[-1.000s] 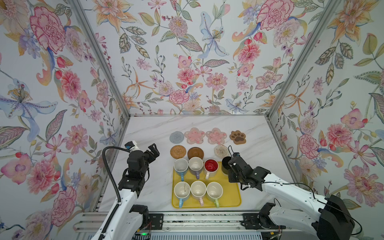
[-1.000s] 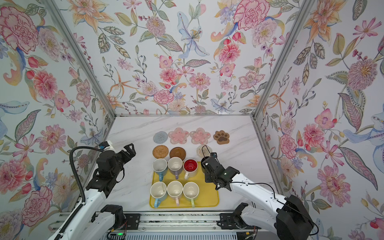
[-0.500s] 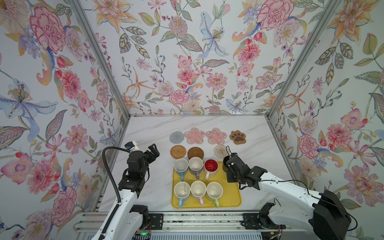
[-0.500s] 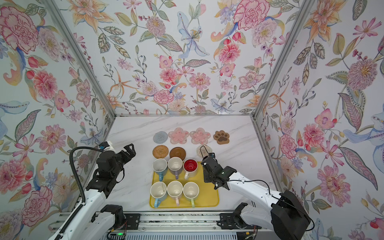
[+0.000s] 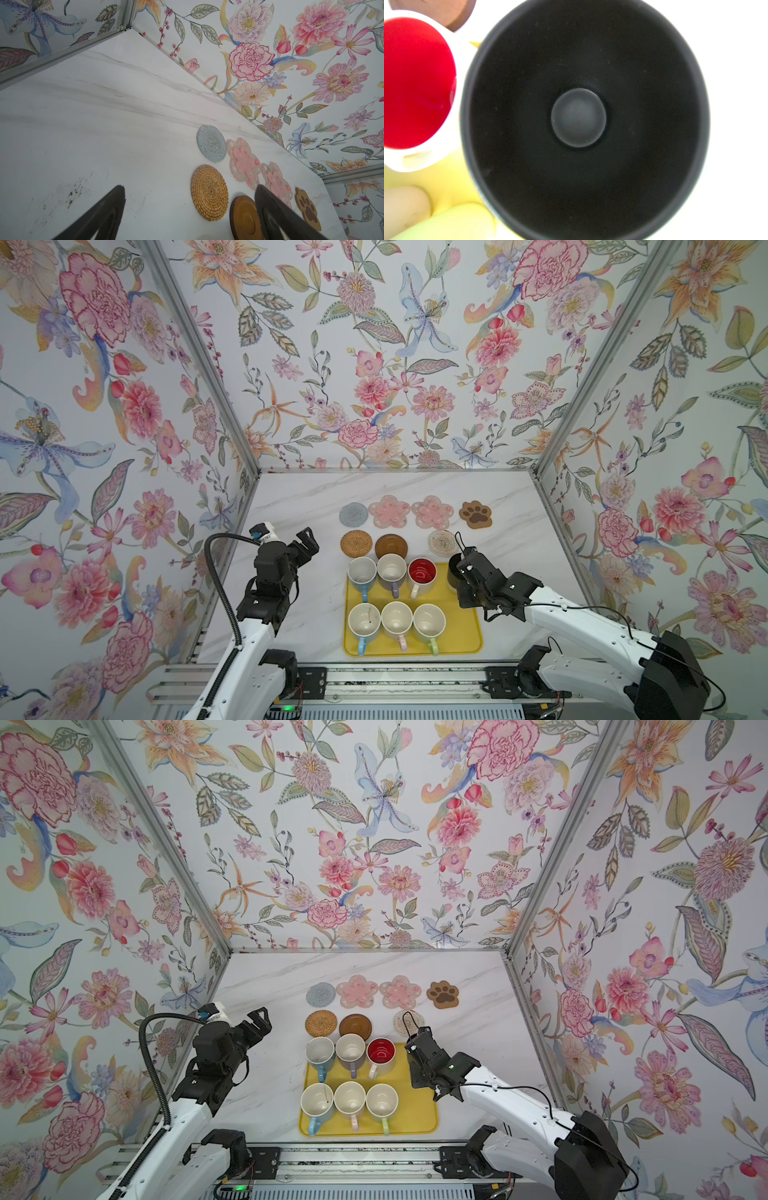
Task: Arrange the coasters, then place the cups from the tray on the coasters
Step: 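Lower the right gripper around the black mug's rim and close it, then lift the black mug with the right gripper toward the paw-shaped coaster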
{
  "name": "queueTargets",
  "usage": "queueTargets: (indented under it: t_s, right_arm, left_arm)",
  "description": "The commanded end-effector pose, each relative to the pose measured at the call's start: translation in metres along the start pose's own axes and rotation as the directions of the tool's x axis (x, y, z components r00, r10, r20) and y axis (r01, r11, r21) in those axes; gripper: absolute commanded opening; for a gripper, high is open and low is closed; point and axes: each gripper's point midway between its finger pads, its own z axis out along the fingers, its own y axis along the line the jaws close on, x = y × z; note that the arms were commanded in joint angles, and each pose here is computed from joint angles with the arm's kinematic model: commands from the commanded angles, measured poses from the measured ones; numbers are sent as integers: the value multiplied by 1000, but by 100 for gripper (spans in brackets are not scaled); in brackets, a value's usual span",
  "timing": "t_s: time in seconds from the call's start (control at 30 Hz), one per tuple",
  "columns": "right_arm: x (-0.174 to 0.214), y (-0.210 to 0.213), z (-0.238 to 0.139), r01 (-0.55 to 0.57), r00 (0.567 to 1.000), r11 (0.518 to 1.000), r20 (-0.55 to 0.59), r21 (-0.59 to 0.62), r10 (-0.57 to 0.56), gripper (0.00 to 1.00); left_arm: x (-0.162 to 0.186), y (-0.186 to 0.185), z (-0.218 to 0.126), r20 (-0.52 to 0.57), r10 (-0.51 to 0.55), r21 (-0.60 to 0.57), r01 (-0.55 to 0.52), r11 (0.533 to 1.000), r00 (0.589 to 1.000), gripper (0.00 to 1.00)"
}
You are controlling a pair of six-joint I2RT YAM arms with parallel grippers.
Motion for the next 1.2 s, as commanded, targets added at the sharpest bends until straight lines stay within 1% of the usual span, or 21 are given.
queueTargets:
  t_s: [0.0, 0.2, 0.37, 0.57, 0.97, 1.17]
  right_arm:
    - [-36, 2, -28, -10, 994, 1000, 107, -15, 11, 0]
    - [-67, -20, -44, -60, 983, 998, 175, 10, 57, 0]
    - [-101, -56, -42, -149, 968, 988, 209, 42, 137, 0]
    - [-145, -88, -34, -186, 956, 981, 239, 56, 168, 0]
    - [-223, -120, 4, -204, 944, 975, 281, 91, 172, 0]
    - [-244, -129, 21, -167, 951, 978, 283, 125, 126, 0]
  left_arm:
    - [4, 5, -1, -16, -8, -7, 8, 1000, 1000, 99]
    - [3, 6, -3, -13, -1, -16, 1, 1000, 1000, 99]
    - [0, 4, -3, -13, 14, -17, -14, 1000, 1000, 99]
    - [-5, 1, -6, -12, 28, -19, -28, 999, 1000, 99]
    - [-7, 2, -14, -8, 28, -22, -28, 999, 1000, 99]
    - [-6, 3, -15, -10, 30, -26, -30, 999, 999, 99]
